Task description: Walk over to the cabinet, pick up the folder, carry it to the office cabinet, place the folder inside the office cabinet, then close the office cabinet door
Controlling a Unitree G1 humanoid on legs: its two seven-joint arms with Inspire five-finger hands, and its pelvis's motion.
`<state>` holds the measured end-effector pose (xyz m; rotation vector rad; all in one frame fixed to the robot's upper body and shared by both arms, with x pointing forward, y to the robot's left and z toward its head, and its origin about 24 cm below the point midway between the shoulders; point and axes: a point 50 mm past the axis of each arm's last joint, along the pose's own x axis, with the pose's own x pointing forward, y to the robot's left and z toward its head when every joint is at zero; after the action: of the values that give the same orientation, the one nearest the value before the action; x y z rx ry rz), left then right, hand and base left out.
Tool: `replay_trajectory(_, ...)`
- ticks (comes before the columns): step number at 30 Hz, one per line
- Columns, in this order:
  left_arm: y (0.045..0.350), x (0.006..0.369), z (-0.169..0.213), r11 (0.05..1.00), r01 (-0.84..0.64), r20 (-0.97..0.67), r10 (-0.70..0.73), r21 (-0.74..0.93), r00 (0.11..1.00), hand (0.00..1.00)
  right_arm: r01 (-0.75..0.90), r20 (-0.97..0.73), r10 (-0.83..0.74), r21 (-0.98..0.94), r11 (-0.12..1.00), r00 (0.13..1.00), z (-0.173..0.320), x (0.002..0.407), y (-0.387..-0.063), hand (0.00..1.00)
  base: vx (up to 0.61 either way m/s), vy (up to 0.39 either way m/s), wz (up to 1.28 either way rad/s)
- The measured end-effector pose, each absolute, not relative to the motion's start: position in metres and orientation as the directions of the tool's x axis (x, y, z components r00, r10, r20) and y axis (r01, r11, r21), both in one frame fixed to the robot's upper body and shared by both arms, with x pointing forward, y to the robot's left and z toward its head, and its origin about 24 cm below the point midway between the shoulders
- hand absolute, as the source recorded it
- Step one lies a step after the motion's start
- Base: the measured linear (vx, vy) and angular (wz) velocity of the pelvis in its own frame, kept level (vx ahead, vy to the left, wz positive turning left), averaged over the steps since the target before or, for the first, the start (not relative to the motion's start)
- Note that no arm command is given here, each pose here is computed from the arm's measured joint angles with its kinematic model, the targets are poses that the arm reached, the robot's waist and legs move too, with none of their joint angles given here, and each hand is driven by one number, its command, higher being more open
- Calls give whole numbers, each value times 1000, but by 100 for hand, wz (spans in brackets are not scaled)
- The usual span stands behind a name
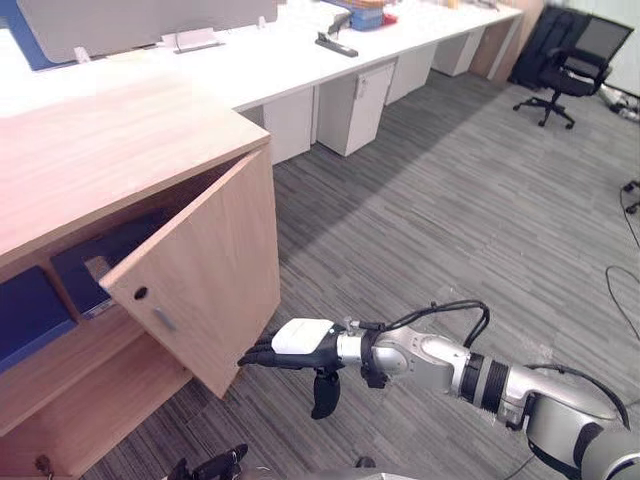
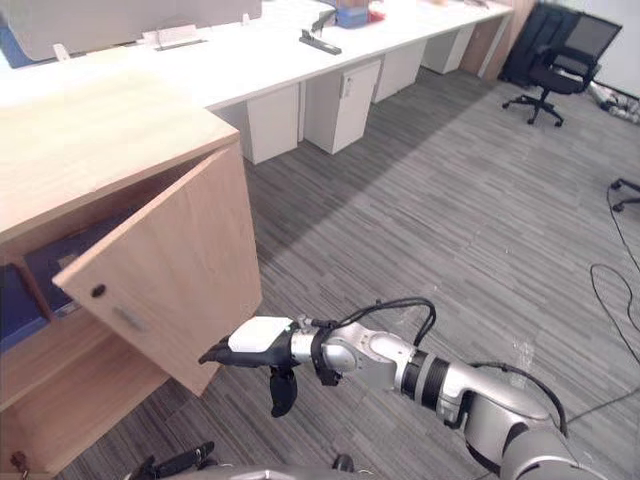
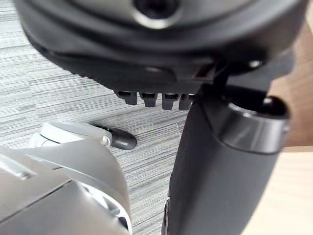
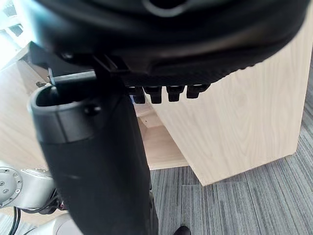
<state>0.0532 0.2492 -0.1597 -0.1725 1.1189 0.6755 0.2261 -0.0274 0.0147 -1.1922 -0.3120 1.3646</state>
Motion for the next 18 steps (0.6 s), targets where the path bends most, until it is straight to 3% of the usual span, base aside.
replay_trajectory(4,244,47,-161,803,-569,-885,382,175,267,100,-737,-557,782,-646,-198,278,-37,195,-49,100,-26,57,119)
replay_trajectory(6,244,56,-160,822,-545,-872,379,164,310,100,-819,-617,716,-563,-112,326,-63,182,-65,100,-28,-26,193)
replay_trajectory(8,247,69,-156,831,-533,-856,386,161,343,100,-849,-612,659,-523,79,438,-74,184,-76,100,-34,-71,223)
replay_trajectory(9,252,77,-154,836,-521,-844,397,171,360,100,-823,-599,572,-478,305,560,-84,187,-86,100,-42,-154,292)
replay_trajectory(10,258,81,-151,838,-513,-834,410,186,368,100,-786,-610,498,-442,432,616,-92,187,-93,100,-53,-217,287)
replay_trajectory(11,261,84,-150,841,-505,-828,416,194,376,100,-754,-627,442,-408,515,641,-98,187,-99,100,-108,-330,275)
replay_trajectory(12,259,93,-148,847,-497,-822,412,188,392,100,-663,-686,306,-342,666,660,-115,182,-119,100,-102,-334,243)
replay_trajectory(13,254,94,-150,845,-507,-825,404,171,395,100,-557,-768,174,-268,786,616,-133,168,-138,100,-85,-274,211)
replay_trajectory(16,234,76,-158,831,-540,-861,368,135,350,100,-337,-890,-42,-215,917,453,-158,128,-177,100,15,-119,148)
replay_trajectory(18,224,67,-162,807,-583,-879,344,98,329,100,-295,-905,-99,-237,926,414,-162,118,-185,100,34,-143,105)
